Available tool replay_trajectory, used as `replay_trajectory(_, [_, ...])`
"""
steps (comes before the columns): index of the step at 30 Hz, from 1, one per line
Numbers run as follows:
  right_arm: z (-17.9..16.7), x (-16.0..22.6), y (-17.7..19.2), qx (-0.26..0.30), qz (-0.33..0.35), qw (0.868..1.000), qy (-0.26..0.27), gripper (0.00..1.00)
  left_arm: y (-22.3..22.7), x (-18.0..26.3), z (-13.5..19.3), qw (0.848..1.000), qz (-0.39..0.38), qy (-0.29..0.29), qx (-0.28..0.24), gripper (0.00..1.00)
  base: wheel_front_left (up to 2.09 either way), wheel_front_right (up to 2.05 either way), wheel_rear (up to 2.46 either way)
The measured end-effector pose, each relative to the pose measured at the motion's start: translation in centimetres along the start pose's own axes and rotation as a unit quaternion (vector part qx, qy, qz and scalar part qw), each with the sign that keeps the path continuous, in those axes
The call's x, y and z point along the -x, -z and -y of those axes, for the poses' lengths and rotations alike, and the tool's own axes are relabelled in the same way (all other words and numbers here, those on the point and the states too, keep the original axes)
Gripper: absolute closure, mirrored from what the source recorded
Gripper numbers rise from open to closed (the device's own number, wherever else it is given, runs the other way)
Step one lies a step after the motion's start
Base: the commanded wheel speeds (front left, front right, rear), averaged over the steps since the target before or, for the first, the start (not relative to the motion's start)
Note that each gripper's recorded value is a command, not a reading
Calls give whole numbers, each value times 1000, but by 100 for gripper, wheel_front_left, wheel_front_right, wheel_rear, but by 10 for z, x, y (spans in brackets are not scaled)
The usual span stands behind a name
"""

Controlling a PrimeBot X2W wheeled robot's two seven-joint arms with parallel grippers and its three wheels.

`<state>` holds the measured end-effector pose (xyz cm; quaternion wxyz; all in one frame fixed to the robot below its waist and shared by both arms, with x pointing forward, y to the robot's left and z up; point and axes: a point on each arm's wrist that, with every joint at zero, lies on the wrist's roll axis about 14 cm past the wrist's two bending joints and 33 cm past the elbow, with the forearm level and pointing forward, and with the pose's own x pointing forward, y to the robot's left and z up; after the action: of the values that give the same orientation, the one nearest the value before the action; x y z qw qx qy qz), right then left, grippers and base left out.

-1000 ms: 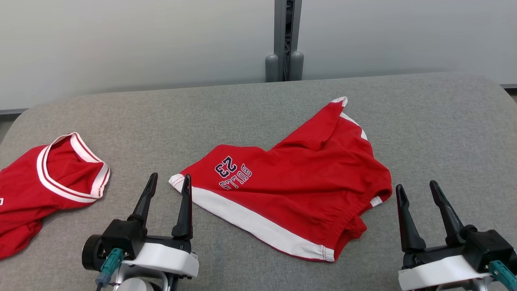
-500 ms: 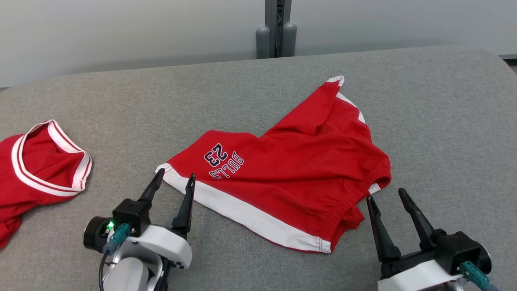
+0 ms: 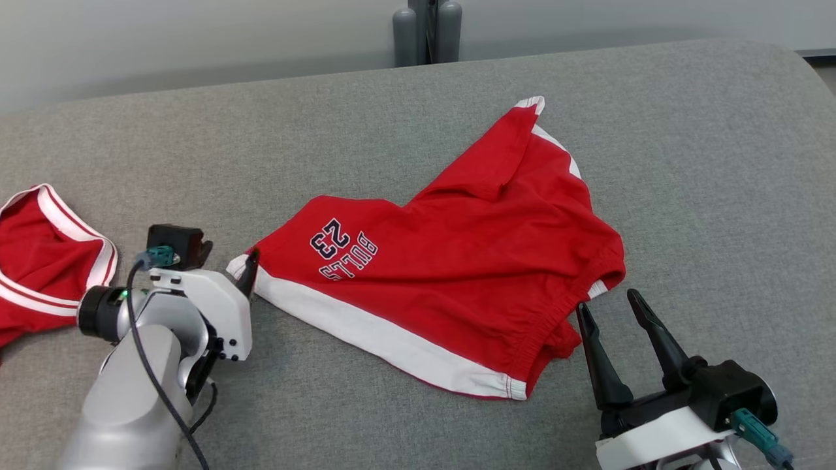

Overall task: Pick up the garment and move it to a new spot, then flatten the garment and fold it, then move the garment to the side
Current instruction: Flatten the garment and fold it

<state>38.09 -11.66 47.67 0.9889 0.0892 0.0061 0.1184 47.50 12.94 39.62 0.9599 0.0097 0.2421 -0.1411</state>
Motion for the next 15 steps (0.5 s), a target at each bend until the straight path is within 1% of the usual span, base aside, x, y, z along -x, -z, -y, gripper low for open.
replay_trajectory(4, [3, -1, 3, -2, -4, 1000, 4, 0, 11, -9, 17, 998, -54, 36, -5, 0, 0, 0, 0])
replay_trajectory(8, [4, -3, 8, -5, -11, 1000, 5, 0, 17, -11, 4, 996, -85, 38, -14, 0, 0, 0, 0])
replay_trajectory(12, [4, -6, 10, -6, -14, 1000, 5, 0, 22, -15, -1, 994, -102, 41, -16, 0, 0, 0, 0])
replay_trajectory(15, [5, -7, 13, -6, -17, 1000, 6, 0, 27, -16, 2, 991, -119, 50, -14, 0, 0, 0, 0])
